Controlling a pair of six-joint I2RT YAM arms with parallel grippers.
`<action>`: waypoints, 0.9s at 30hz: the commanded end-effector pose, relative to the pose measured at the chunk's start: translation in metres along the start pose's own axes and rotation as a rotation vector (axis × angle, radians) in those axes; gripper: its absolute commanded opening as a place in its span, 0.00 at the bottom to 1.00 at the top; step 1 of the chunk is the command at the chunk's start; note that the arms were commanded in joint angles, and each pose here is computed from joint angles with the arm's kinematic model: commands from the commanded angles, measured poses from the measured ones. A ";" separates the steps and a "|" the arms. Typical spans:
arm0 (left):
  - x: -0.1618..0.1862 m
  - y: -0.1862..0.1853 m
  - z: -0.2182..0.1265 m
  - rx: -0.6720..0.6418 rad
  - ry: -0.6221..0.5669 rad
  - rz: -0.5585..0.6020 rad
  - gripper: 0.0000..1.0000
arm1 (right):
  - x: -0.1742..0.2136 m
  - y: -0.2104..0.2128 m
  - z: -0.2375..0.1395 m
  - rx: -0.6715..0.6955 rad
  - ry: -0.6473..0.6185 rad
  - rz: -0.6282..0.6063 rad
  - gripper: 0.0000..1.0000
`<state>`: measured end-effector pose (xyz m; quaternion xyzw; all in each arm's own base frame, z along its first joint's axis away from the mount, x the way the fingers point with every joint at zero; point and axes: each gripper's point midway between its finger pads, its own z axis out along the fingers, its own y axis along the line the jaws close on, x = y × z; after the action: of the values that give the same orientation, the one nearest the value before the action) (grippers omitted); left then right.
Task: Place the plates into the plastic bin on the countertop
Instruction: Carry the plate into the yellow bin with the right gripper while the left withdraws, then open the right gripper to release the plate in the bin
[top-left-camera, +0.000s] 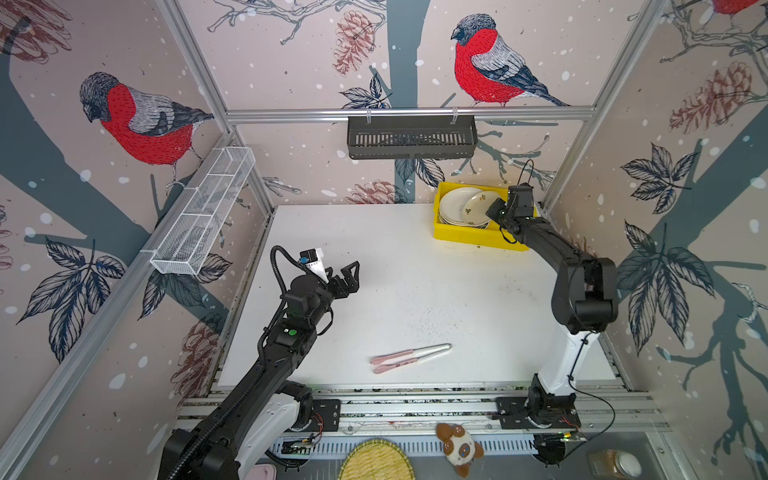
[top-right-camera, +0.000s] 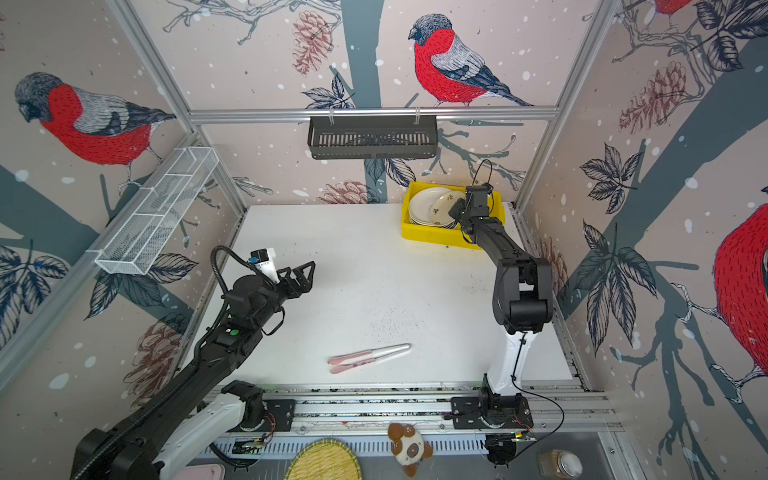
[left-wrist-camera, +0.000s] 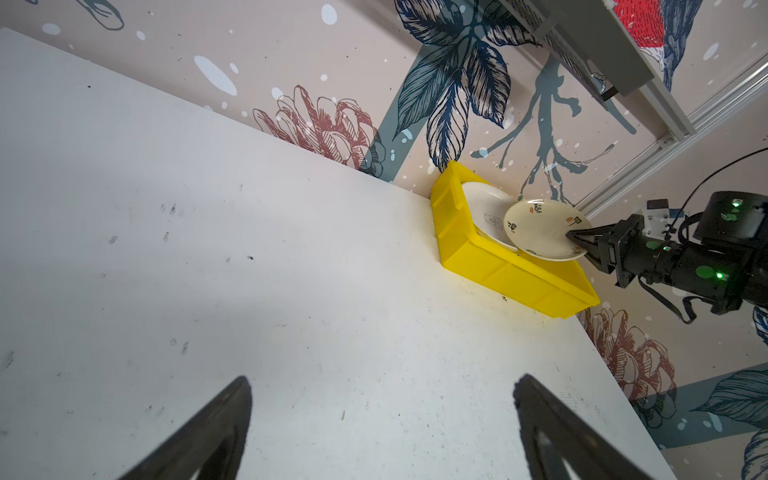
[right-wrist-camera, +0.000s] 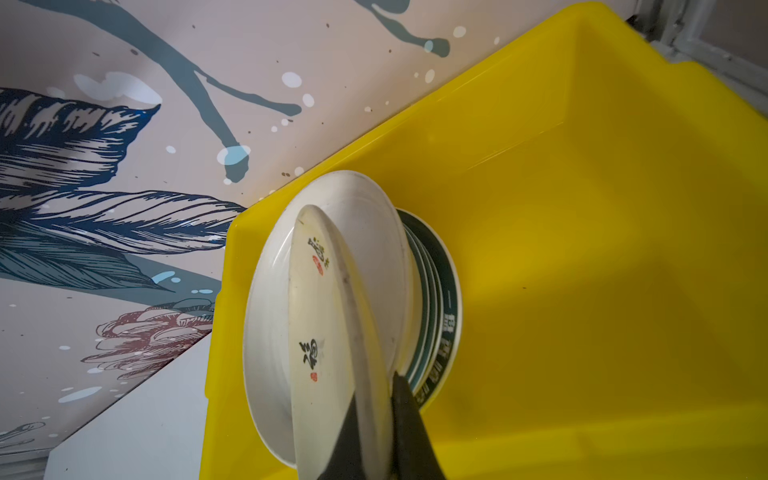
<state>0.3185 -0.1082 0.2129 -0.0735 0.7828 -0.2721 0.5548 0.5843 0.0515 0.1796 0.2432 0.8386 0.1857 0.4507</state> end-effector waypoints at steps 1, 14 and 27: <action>0.003 0.007 0.000 -0.028 -0.002 0.020 0.97 | -0.003 0.011 0.018 -0.038 0.006 0.050 0.00; 0.010 0.015 0.014 -0.057 0.013 0.037 0.97 | -0.002 0.053 0.030 -0.098 0.014 -0.101 0.86; -0.009 0.042 0.012 -0.197 -0.102 0.071 0.97 | -0.013 0.063 -0.057 0.008 -0.138 -0.242 0.93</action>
<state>0.3335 -0.0893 0.1793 -0.0984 0.8014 -0.2041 0.5535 0.5726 0.0978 0.2252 0.1605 0.8518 0.1421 0.4781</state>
